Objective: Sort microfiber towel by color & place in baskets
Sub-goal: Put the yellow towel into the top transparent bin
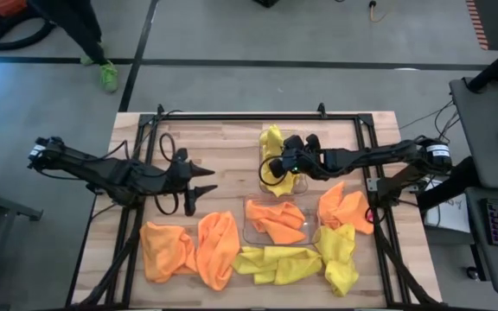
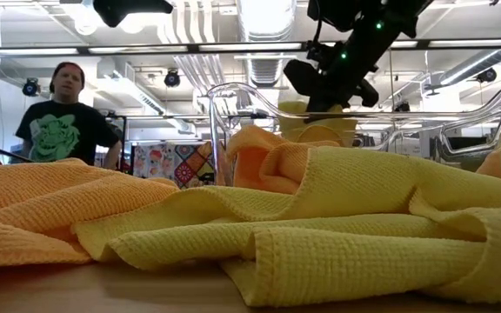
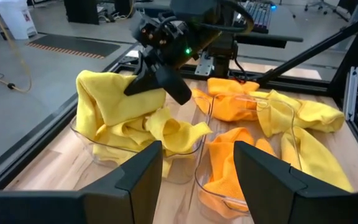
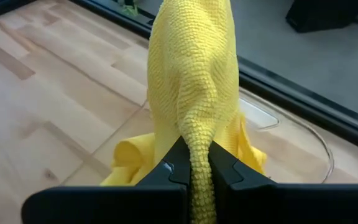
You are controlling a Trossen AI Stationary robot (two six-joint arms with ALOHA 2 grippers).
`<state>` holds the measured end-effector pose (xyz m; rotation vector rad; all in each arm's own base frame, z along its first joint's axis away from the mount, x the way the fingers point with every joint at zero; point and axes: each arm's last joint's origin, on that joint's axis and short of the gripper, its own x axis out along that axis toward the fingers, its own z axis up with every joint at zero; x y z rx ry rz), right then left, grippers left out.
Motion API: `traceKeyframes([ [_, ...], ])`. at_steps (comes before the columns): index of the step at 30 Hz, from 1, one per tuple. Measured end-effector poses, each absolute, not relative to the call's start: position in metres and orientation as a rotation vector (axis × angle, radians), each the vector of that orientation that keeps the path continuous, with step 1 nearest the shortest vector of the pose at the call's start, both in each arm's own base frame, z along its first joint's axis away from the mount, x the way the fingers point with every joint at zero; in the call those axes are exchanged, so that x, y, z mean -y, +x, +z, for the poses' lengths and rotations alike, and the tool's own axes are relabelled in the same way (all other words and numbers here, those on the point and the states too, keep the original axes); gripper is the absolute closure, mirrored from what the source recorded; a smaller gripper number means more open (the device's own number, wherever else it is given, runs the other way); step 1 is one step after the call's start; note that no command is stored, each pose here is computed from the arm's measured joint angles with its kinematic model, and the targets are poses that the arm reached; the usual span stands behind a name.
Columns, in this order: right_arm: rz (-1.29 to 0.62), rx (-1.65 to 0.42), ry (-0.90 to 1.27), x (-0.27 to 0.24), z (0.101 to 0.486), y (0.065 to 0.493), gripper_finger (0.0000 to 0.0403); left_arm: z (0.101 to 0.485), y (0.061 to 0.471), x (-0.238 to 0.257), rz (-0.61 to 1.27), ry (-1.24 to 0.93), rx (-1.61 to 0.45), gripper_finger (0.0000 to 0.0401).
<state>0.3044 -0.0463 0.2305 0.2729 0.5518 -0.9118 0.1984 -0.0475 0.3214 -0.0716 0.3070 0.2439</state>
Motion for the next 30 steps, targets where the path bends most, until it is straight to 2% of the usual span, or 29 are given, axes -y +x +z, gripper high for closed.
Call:
traceKeyframes([
  [11,-0.870,-0.563,0.304,0.045,0.214,0.302,0.0394,0.319,0.202,0.048,0.246,-0.066,-0.321,0.0219],
  [30,-0.914,-0.692,0.268,0.055,0.167,0.320,0.0391,0.319,0.202,0.048,0.246,-0.066,-0.321,0.0219],
])
